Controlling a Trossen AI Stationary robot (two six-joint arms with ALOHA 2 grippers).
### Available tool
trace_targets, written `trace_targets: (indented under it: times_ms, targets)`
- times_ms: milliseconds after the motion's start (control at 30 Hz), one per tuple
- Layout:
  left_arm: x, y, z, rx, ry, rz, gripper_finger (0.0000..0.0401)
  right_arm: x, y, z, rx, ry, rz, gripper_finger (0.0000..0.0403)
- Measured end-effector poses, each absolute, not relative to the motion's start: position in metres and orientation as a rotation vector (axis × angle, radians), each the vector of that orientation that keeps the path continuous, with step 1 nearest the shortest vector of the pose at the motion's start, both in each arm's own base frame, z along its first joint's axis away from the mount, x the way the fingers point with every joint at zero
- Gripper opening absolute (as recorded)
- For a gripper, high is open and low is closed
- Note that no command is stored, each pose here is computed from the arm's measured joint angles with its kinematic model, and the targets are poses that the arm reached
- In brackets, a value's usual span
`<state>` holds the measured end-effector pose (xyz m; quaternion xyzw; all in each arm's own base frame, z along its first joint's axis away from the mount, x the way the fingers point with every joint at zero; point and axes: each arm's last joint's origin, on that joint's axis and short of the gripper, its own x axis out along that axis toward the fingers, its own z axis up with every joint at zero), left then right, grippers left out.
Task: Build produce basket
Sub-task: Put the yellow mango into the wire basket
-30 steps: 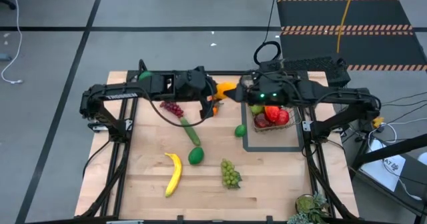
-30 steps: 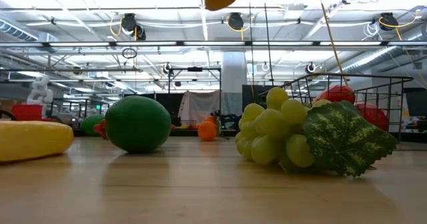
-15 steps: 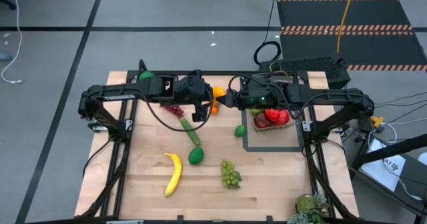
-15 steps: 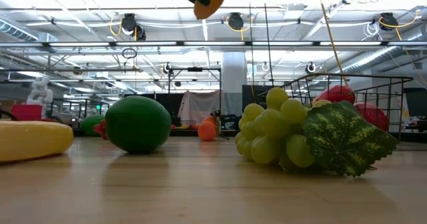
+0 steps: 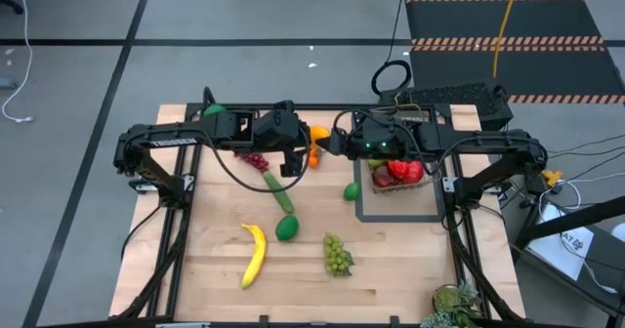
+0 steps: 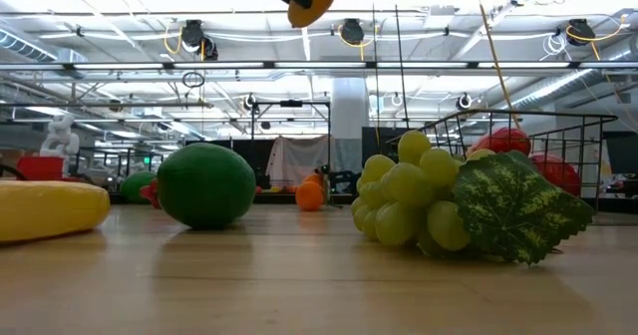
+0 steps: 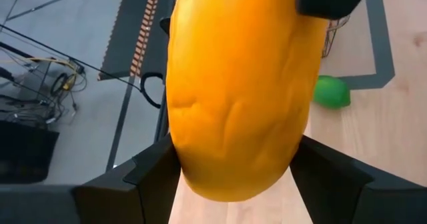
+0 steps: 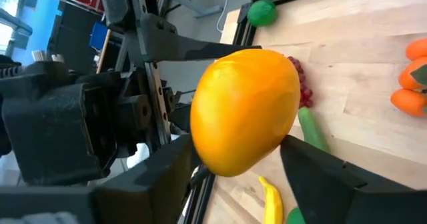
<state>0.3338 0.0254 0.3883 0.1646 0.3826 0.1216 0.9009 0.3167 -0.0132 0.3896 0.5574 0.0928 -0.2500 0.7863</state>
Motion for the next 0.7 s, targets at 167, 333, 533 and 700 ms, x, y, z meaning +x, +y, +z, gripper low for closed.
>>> trace_targets:
  times_ms: [167,333,533,700]
  targets:
    - [0.334,0.026,0.388,0.337,0.792,0.259,0.0257,0.317,-0.014,0.389,1.198,0.186,-0.559,0.0282]
    - [0.335,0.023,0.388,0.333,0.788,0.222,0.0257,0.316,-0.021,0.39,1.17,0.122,-0.638,0.0295]
    - [0.335,0.02,0.388,0.347,0.79,0.229,0.0257,0.317,-0.027,0.39,1.149,0.162,-0.585,0.0269]
    - [0.335,0.02,0.388,0.319,0.788,0.246,0.0257,0.318,-0.03,0.392,1.187,0.18,-0.53,0.0246]
